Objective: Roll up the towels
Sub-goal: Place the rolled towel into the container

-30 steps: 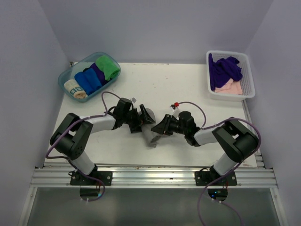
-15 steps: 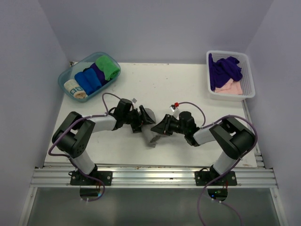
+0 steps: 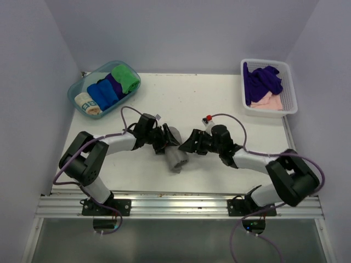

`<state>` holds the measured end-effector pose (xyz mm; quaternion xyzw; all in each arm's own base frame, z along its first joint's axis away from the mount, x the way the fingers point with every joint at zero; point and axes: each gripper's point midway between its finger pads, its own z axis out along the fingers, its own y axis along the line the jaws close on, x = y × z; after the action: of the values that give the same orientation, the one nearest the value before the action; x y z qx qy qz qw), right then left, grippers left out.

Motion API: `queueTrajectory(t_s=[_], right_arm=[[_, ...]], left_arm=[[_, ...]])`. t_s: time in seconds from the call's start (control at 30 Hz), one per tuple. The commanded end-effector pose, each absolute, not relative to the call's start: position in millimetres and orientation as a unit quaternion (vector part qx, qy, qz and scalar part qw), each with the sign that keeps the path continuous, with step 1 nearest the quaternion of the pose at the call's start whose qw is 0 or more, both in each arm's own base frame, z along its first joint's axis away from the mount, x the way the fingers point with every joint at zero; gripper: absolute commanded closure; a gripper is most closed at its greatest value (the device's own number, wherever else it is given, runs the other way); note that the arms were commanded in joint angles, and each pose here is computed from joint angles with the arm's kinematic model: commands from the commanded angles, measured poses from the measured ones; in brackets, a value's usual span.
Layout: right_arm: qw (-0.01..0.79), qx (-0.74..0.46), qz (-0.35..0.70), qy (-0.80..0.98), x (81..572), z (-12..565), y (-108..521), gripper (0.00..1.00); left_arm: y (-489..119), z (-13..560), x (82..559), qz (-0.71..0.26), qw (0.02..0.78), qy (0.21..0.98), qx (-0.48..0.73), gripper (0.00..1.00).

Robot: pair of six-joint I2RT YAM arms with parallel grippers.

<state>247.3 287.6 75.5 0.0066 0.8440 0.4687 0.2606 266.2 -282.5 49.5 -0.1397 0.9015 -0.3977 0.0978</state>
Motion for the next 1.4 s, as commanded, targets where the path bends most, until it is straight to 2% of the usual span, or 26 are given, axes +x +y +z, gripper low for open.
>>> queueTrajectory(t_s=[0.0,0.03,0.07,0.2,0.4,0.53,0.63,0.77,1.13,1.37], right_arm=[[0.339,-0.035,0.367,0.866,259.1,106.2,252.8,0.27],[0.334,-0.032,0.335,0.880,254.0,103.1,239.6,0.26],[0.379,-0.025,0.316,0.869,263.6,127.0,228.9,0.26],[0.418,-0.017,0.240,0.876,264.8,142.9,193.1,0.25],[0.437,-0.007,0.200,0.877,262.4,150.5,172.2,0.25],[0.435,-0.011,0.192,0.880,262.5,147.2,170.8,0.25],[0.434,-0.016,0.192,0.880,264.4,147.3,172.4,0.25],[0.433,-0.021,0.194,0.880,267.2,147.0,175.5,0.25],[0.410,-0.022,0.208,0.888,269.3,135.0,187.4,0.25],[0.404,-0.019,0.211,0.890,269.9,134.2,189.8,0.25]], left_arm=[[-274.7,67.2,272.5,-0.376,0.117,0.910,-0.128,0.82],[-272.3,68.5,272.9,-0.371,0.117,0.913,-0.125,0.83],[-271.4,75.5,280.1,-0.372,0.126,0.911,-0.125,0.86],[-266.5,85.9,290.0,-0.364,0.132,0.915,-0.116,0.93],[-252.4,123.2,313.0,-0.361,0.155,0.915,-0.094,0.95],[-225.3,157.2,342.6,-0.335,0.195,0.917,-0.093,0.96],[-196.4,201.8,382.0,-0.313,0.252,0.911,-0.097,0.96],[-153.8,232.0,422.7,-0.308,0.284,0.901,-0.108,0.95],[-84.9,249.9,514.7,-0.324,0.319,0.883,-0.113,0.95],[-37.7,254.7,539.7,-0.340,0.350,0.865,-0.116,0.95]])
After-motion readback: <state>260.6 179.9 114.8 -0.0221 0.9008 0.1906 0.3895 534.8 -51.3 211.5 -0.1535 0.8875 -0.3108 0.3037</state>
